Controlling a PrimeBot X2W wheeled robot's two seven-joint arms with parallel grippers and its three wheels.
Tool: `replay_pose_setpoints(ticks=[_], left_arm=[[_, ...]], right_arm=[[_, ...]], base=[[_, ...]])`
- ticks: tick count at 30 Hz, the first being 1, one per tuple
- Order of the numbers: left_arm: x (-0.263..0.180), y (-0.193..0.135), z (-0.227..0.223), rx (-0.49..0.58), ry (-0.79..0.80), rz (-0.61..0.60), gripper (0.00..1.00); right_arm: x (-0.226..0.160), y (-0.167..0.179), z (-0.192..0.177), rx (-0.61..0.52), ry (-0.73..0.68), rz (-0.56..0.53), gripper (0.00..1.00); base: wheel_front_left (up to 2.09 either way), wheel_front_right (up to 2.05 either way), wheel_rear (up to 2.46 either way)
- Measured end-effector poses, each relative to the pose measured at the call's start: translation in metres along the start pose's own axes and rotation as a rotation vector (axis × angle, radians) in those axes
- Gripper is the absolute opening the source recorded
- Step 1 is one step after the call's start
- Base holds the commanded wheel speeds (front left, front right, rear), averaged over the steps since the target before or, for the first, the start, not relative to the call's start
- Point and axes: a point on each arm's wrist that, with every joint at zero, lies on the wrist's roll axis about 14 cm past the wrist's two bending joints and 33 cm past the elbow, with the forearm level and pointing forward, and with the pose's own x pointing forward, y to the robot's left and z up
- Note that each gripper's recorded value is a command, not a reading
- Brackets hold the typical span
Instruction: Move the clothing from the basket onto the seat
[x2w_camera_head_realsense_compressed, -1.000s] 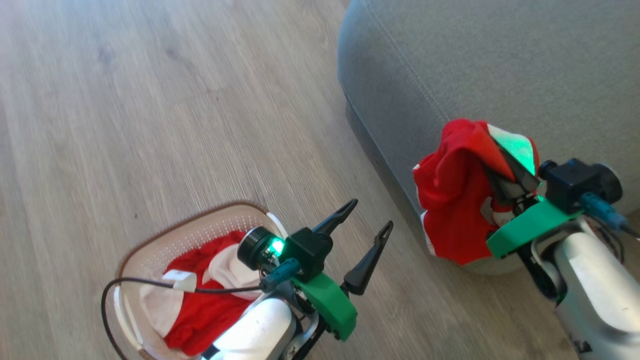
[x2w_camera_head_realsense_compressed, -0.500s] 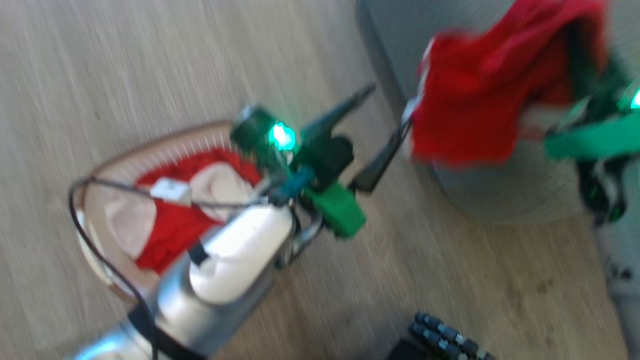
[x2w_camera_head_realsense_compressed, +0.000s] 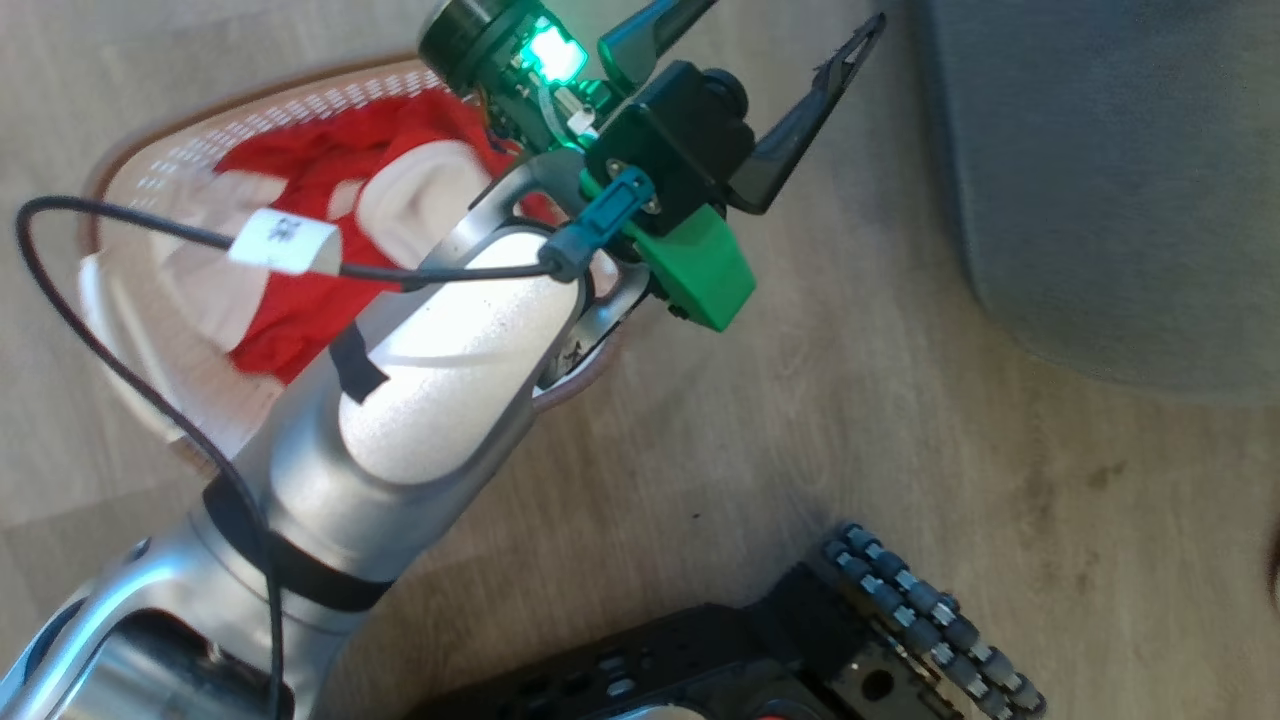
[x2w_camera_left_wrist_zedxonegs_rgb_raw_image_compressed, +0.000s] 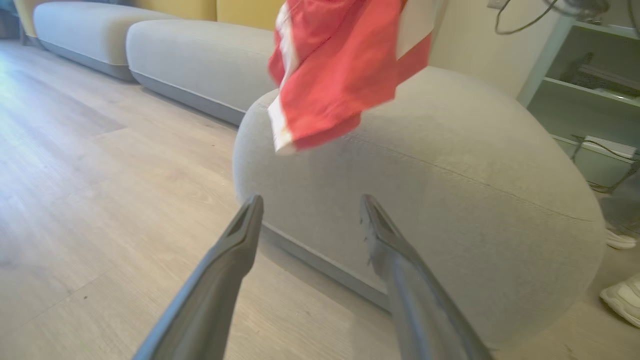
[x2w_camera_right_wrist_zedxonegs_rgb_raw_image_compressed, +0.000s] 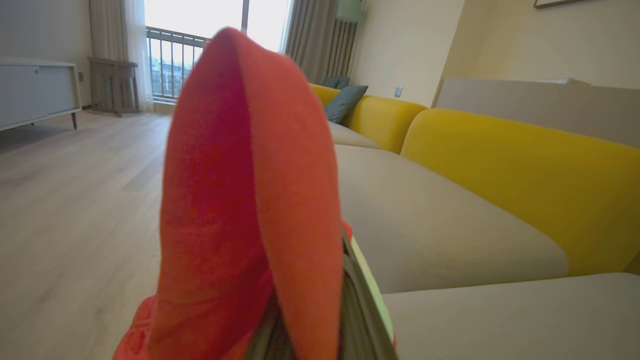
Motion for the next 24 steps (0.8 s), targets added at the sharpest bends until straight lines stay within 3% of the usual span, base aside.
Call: replay_pose_setpoints(ticks=[5,7,9,13,15,16,17,18,20,24], left_arm=[[-0.016,0.026,-0.01,0.005,0.019,0.076,1.0],[-0.023,0.036,-0.013,0.0,0.028,0.109,1.0],[-0.029,0.042,-0.018,-0.019,0.033,0.132,1.0],[-0.042,0.039,-0.04,-0.076,0.066,0.149,1.0],[-0.046,0.037,-0.052,-0.097,0.088,0.147,1.0],[-0.049,0.038,-0.058,-0.103,0.099,0.148,1.0],[-0.051,0.039,-0.063,-0.106,0.11,0.151,1.0],[-0.053,0.041,-0.067,-0.104,0.118,0.158,1.0],[-0.055,0.044,-0.068,-0.098,0.124,0.166,1.0],[-0.055,0.04,-0.055,-0.11,0.104,0.181,1.0]], right_arm=[[0.034,-0.073,0.044,-0.08,-0.057,-0.169,0.0],[0.037,-0.092,0.043,-0.108,-0.033,-0.218,0.0],[0.035,-0.1,0.018,-0.102,0.03,-0.252,0.0],[0.013,-0.091,-0.074,-0.072,0.229,-0.274,0.0],[-0.005,-0.078,-0.123,-0.042,0.32,-0.273,0.17],[-0.015,-0.07,-0.145,-0.026,0.362,-0.272,0.42],[-0.024,-0.063,-0.163,-0.012,0.4,-0.27,0.89],[-0.031,-0.056,-0.175,0.002,0.427,-0.267,1.0],[-0.037,-0.045,-0.186,0.037,0.452,-0.265,1.0],[-0.032,-0.032,-0.166,0.043,0.411,-0.217,1.0]], base=[[0.0,0.0,0.0],[0.0,0.0,0.0],[0.0,0.0,0.0],[0.0,0.0,0.0],[0.0,0.0,0.0],[0.0,0.0,0.0],[0.0,0.0,0.0],[0.0,0.0,0.0],[0.0,0.0,0.0],[0.0,0.0,0.0]])
